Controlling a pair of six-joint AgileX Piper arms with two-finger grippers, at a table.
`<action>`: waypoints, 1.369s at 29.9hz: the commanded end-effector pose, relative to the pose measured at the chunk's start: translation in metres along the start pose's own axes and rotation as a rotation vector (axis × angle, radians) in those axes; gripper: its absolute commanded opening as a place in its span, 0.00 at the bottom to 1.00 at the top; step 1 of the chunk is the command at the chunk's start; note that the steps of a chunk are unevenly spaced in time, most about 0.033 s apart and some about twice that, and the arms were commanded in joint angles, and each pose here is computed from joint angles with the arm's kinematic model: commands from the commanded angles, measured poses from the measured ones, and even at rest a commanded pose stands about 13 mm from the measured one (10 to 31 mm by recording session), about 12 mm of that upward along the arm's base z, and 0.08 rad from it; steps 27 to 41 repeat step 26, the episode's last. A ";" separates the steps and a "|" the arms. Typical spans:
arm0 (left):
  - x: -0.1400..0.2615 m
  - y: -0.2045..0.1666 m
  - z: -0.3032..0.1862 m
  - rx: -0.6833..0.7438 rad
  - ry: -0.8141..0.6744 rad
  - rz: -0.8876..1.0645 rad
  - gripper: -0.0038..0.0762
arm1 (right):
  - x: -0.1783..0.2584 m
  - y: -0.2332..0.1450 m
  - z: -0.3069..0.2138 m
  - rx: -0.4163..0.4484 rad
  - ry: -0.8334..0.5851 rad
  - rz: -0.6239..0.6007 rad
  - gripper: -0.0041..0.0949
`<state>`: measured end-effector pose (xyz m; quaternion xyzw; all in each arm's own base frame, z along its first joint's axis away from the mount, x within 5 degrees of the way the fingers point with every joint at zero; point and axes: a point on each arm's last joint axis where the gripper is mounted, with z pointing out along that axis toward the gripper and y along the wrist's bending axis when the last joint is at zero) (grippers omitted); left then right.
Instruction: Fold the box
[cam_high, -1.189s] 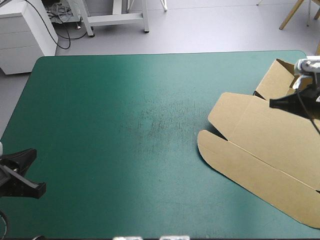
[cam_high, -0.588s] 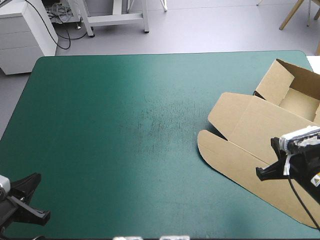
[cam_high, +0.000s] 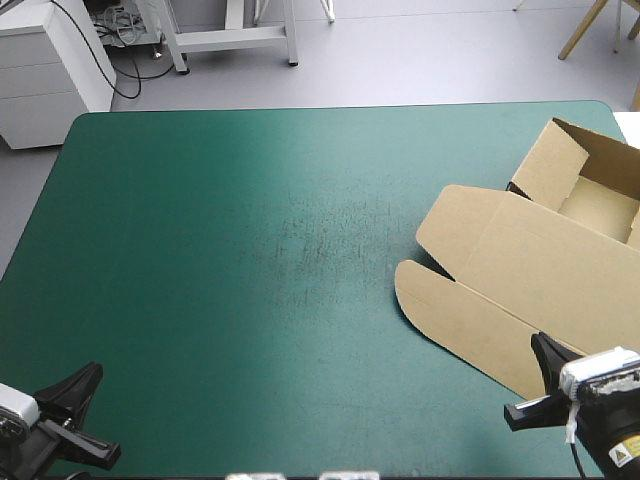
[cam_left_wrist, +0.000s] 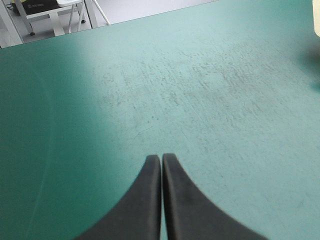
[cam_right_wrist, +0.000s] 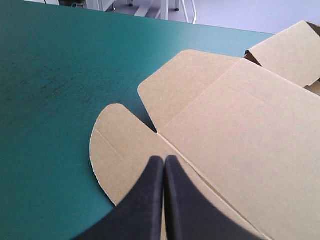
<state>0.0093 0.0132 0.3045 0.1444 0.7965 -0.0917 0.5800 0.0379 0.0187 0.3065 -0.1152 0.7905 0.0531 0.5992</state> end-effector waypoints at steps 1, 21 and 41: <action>-0.004 0.000 -0.005 0.009 -0.111 -0.007 0.04 | -0.005 0.000 -0.011 0.021 -0.129 0.030 0.02; 0.016 -0.002 0.006 0.021 -0.096 -0.008 0.04 | 0.002 0.005 -0.041 0.057 -0.285 0.021 0.02; 0.016 -0.002 0.006 0.021 -0.096 -0.010 0.04 | 0.002 0.004 -0.041 0.061 -0.286 0.017 0.02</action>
